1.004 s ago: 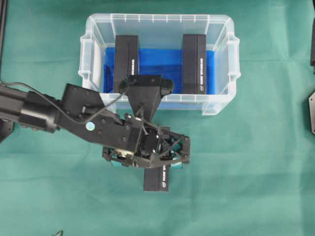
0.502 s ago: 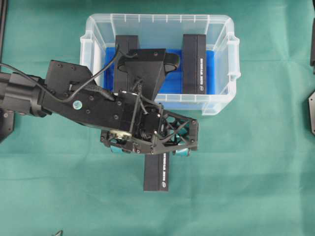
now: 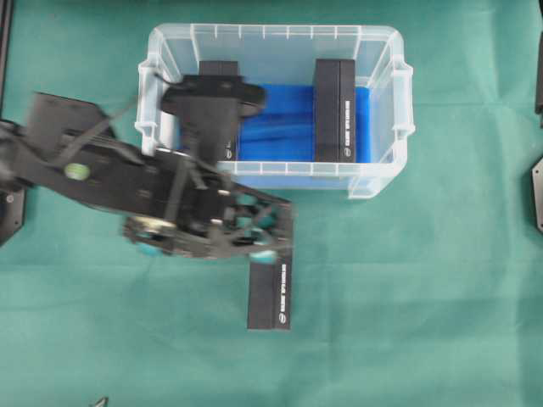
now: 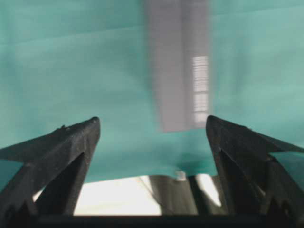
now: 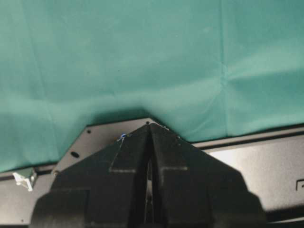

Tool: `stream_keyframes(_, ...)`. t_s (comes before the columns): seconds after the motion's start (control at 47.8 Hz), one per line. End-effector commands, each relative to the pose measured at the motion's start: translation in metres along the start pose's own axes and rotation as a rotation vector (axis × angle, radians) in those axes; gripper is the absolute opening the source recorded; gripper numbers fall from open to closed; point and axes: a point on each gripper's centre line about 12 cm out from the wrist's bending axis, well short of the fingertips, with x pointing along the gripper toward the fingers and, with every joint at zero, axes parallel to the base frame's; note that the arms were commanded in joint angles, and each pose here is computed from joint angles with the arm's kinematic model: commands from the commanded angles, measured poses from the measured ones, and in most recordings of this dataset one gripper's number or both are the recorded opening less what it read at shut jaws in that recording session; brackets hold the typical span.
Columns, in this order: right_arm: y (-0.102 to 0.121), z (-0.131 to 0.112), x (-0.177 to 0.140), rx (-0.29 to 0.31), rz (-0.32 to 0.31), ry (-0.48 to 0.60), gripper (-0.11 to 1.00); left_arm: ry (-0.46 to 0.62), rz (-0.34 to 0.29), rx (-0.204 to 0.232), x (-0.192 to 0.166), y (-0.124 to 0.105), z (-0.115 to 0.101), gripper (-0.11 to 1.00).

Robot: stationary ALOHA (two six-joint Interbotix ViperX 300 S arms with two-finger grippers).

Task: Take the box out of the case with the left arm.
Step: 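Withdraw the left gripper to the left side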

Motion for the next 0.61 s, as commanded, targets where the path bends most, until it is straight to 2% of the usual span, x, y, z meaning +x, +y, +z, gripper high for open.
stream_keyframes(0.0, -0.001, 0.001, -0.004, 0.000, 0.000, -0.009, 0.00, 0.004, -0.042, 0.011, -0.024, 0.021, 0.000, 0.90)
stream_keyframes(0.376, -0.001, 0.000, -0.004, 0.000, -0.001, -0.003, 0.00, 0.012, -0.013, 0.065, -0.034, 0.108, -0.007, 0.90)
stream_keyframes(0.481, -0.001, 0.000, -0.004, 0.000, -0.001, -0.005, 0.00, 0.014, -0.011, 0.072, -0.034, 0.123, -0.007, 0.90)
stream_keyframes(0.586, -0.001, 0.000, -0.004, -0.001, 0.000, -0.005, 0.00, 0.013, -0.016, 0.074, -0.033, 0.127, -0.006, 0.90)
